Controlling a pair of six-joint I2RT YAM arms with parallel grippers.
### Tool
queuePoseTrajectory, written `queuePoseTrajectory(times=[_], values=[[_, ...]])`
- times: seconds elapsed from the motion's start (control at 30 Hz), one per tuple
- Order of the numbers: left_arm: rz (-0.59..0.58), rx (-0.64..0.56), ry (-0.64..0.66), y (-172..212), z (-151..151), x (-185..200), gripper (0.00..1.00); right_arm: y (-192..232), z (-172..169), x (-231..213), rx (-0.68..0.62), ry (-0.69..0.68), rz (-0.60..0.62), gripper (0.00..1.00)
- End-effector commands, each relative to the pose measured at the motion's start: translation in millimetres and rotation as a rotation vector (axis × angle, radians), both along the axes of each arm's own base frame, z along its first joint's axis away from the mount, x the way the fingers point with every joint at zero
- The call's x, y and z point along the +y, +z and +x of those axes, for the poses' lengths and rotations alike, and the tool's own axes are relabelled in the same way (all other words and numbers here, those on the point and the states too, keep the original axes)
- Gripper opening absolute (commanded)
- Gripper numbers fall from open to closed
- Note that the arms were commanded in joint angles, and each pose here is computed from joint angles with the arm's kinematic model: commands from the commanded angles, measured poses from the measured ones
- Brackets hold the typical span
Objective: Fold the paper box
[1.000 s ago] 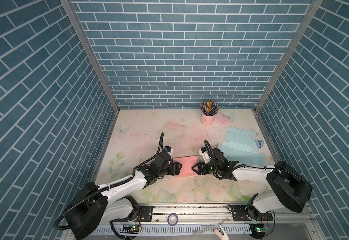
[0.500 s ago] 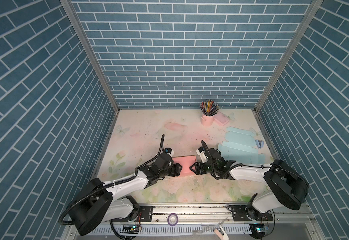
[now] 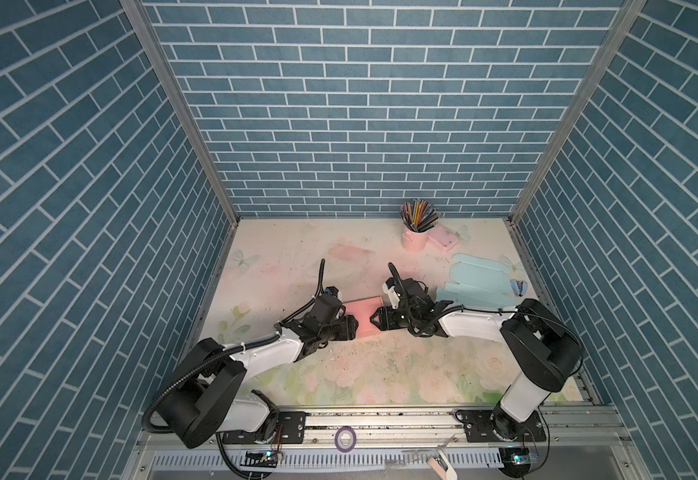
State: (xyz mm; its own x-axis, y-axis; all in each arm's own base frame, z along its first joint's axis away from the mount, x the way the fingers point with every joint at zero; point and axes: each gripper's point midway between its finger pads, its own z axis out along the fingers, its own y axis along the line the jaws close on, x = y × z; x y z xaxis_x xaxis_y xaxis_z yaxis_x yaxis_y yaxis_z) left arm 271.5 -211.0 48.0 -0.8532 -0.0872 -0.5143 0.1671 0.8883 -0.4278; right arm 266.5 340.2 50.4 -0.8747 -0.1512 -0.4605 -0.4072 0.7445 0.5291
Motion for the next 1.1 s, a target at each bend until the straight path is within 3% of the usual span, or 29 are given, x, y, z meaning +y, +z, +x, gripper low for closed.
queuePoseTrajectory(times=[0.0,0.23,0.6,1.07], values=[[-0.076,-0.07,-0.09,29.0,25.6,-25.5,0.7,22.4,17.6,29.6,-0.025,0.082,0.127,0.62],[-0.149,-0.074,-0.067,35.3,81.0,-28.8,0.69,30.7,65.8,57.0,-0.052,0.105,0.121,0.62],[-0.142,-0.079,0.031,31.6,153.0,11.2,0.69,26.2,117.6,90.3,-0.049,0.123,0.139,0.62],[-0.127,-0.075,0.088,37.6,196.2,45.6,0.69,25.2,144.8,118.8,-0.056,0.153,0.171,0.61]])
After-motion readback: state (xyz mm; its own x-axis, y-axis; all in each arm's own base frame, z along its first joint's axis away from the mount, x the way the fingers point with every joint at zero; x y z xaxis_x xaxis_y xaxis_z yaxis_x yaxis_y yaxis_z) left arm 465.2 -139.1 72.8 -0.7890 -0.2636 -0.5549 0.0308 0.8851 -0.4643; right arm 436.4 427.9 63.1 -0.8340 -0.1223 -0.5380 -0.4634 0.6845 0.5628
